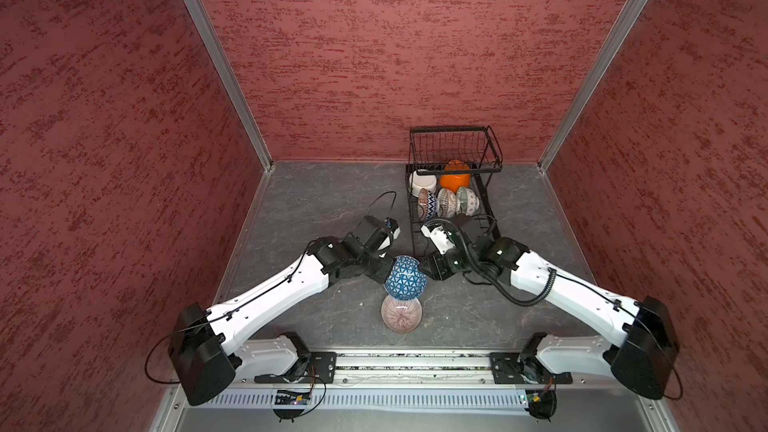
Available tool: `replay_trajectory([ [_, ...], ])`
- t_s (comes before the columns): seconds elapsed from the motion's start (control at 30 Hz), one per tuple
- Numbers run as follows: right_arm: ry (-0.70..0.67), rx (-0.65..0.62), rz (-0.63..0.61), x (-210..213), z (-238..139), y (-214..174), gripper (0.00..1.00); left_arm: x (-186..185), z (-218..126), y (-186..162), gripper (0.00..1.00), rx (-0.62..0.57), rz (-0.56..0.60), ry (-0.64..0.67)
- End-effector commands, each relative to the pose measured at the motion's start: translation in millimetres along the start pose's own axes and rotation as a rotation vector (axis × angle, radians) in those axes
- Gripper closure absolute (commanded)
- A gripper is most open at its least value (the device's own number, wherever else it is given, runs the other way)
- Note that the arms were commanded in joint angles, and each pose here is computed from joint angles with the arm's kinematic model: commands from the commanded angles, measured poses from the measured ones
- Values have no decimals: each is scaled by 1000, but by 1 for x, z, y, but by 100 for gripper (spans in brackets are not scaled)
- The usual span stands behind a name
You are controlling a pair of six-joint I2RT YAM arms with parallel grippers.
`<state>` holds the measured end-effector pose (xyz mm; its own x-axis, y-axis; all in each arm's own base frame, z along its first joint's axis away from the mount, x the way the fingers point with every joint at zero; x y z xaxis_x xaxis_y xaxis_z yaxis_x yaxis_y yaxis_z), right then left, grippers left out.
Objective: Load the bowls into the dish rack
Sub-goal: 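Hold the blue bowl with the left gripper while the right grasps its rim, then carry the blue bowl to the rack with the right gripper while the left withdraws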
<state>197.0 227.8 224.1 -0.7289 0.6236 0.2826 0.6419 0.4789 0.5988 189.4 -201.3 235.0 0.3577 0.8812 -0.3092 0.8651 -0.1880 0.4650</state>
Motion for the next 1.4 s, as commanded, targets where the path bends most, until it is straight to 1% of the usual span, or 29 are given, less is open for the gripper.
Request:
replay_trajectory([
  [0.0,7,29,-22,1,7,-5,56,-8,-9,18,100,-79,10,-48],
  [0.13,2,30,-16,1,11,-5,62,-8,-9,19,100,-82,10,-50],
  [0.33,-7,16,-1,-1,14,-2,68,-8,-9,20,100,-84,10,-48],
  [0.4,-13,9,8,-2,15,-1,72,-8,-8,20,100,-86,8,-42],
  [0.73,-40,7,29,-5,20,2,78,-9,-1,23,100,-93,-2,-42],
  [1.07,-98,3,40,-10,21,4,100,-7,0,25,100,-105,-6,-21],
  [1.17,-123,-4,44,-12,18,6,100,-6,1,27,100,-113,-19,-2],
  [1.2,-135,-10,46,-12,16,7,100,-6,1,28,98,-117,-22,0],
  [1.27,-162,-23,49,-13,12,9,100,-5,3,30,80,-127,-30,8],
  [1.3,-181,-30,52,-15,9,11,100,-5,3,31,74,-132,-31,7],
  [1.33,-202,-37,55,-16,7,12,100,-5,3,31,59,-134,-33,8],
  [1.37,-222,-43,56,-17,4,12,100,-5,3,33,33,-143,-40,20],
])
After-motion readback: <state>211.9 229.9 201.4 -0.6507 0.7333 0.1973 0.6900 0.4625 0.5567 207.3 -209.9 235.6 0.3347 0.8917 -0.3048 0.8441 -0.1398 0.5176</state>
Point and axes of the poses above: each gripper's point midway between its finger pads, its own z axis out along the fingers, its own x axis along the line the jaws close on, y = z × x, the point moved 8 cm from there along -z, back along the fingers, and after that the axes turned 14 degrees about -z, right-handed, at the moved point
